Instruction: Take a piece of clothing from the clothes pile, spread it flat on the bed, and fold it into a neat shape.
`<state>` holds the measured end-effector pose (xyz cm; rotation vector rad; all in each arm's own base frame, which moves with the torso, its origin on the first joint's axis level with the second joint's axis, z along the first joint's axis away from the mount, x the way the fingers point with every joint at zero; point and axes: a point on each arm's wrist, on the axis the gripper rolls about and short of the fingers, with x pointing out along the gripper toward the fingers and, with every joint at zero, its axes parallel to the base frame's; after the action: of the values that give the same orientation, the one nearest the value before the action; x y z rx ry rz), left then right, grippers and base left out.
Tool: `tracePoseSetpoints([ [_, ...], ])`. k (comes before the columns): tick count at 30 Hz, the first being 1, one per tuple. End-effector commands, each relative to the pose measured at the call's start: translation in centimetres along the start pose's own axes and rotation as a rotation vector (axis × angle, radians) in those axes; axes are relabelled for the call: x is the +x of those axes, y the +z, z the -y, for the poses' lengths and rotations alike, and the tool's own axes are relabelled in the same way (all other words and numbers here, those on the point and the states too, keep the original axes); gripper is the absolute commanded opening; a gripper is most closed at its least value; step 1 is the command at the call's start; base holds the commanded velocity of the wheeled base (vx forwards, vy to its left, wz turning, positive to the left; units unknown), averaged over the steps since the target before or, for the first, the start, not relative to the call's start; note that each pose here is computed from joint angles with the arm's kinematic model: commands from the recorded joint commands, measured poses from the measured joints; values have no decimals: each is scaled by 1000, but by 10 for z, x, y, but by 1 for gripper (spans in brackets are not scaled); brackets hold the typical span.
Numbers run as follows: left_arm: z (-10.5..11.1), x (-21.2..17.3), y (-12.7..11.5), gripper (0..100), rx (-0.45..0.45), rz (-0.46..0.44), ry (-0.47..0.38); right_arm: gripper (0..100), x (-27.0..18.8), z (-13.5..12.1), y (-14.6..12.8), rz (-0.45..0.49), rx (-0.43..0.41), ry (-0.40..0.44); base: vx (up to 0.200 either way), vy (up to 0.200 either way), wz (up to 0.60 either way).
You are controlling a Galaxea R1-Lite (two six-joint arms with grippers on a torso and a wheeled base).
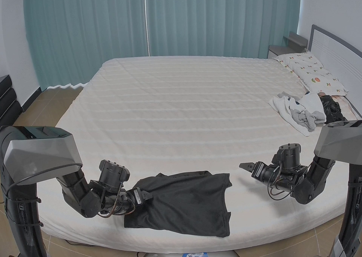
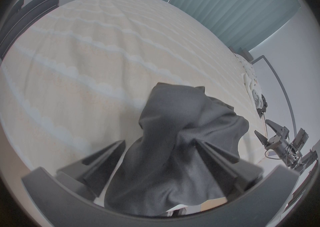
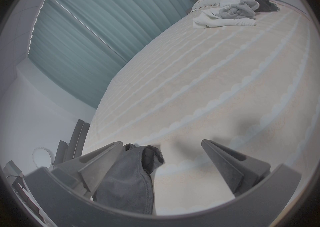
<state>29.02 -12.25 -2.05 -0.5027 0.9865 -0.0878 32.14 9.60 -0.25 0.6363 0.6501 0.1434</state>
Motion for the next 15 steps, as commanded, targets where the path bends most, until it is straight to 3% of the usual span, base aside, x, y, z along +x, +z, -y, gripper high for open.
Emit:
tracePoseSetpoints([
  [1, 0, -17, -3, 100, 2, 5, -6, 100, 0, -3, -3, -10, 16, 6, 0, 0, 0],
  [10, -6, -33, 2, 100, 4, 27, -31, 100, -1, -2, -7, -22, 19, 1, 0, 0, 0],
  [15, -7, -33, 4, 100, 2, 54, -46, 100, -3, -14, -21, -62, -9, 29, -200, 0, 0],
])
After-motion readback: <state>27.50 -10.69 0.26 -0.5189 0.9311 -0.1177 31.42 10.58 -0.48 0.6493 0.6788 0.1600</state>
